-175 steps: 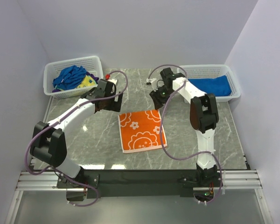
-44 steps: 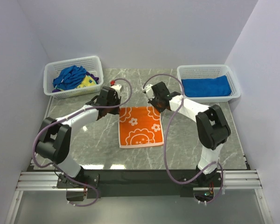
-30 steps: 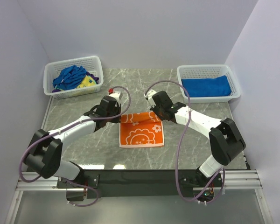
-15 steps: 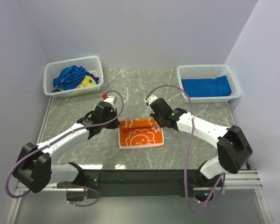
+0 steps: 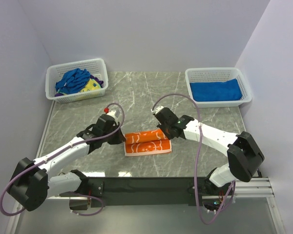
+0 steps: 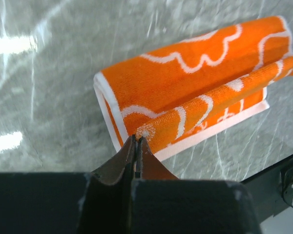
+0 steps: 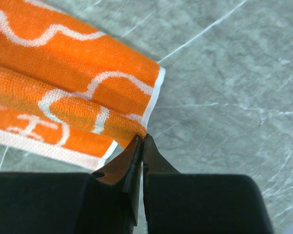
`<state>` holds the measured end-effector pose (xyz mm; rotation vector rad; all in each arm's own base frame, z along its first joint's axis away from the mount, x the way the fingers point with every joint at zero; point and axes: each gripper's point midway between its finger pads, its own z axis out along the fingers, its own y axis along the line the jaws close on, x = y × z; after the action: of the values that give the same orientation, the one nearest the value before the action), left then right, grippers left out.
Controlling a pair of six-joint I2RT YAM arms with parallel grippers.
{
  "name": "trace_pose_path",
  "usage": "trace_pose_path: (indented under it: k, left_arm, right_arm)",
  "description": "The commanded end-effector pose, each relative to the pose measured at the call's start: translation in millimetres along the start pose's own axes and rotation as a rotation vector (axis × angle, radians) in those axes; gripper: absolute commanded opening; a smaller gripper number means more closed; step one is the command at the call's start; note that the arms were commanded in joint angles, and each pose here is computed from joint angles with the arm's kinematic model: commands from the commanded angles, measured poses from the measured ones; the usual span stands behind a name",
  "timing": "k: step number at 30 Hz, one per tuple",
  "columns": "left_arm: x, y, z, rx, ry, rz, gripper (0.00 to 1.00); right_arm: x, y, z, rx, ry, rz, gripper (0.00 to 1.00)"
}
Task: Fold and stack the towels
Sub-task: Fold the towel
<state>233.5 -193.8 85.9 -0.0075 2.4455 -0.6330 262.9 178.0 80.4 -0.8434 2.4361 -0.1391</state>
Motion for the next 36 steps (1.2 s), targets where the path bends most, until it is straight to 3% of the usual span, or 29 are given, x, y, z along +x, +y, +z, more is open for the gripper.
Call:
trace_pose_path:
  k: [1,19,28,29,31,32,36]
  left_arm:
    - [9,0,-7,0.01,0.015,-0.035,0.01]
    - [38,15,1,-0.024,0.082,-0.077,0.01]
    - [45,17,11,-0.029,0.114,-0.079,0.05]
    - [46,16,10,-0.028,0.117,-0.076,0.09]
    - [45,14,6,-0.032,0.115,-0.076,0.17]
    - [45,12,3,-0.031,0.114,-0.073,0.3]
    - [28,-2,-19,-0.001,0.055,-0.083,0.55]
  right_arm:
    - [16,-4,-7,0.027,0.046,-0.015,0.0]
    - [37,19,6,0.002,0.15,-0.023,0.0]
    - [41,29,12,0.001,0.19,-0.068,0.06]
    - [40,30,11,-0.002,0.184,-0.067,0.07]
    - [37,31,6,-0.015,0.165,-0.057,0.19]
    - [35,32,3,-0.024,0.155,-0.054,0.22]
    - [22,36,-20,-0.06,0.104,-0.033,0.41]
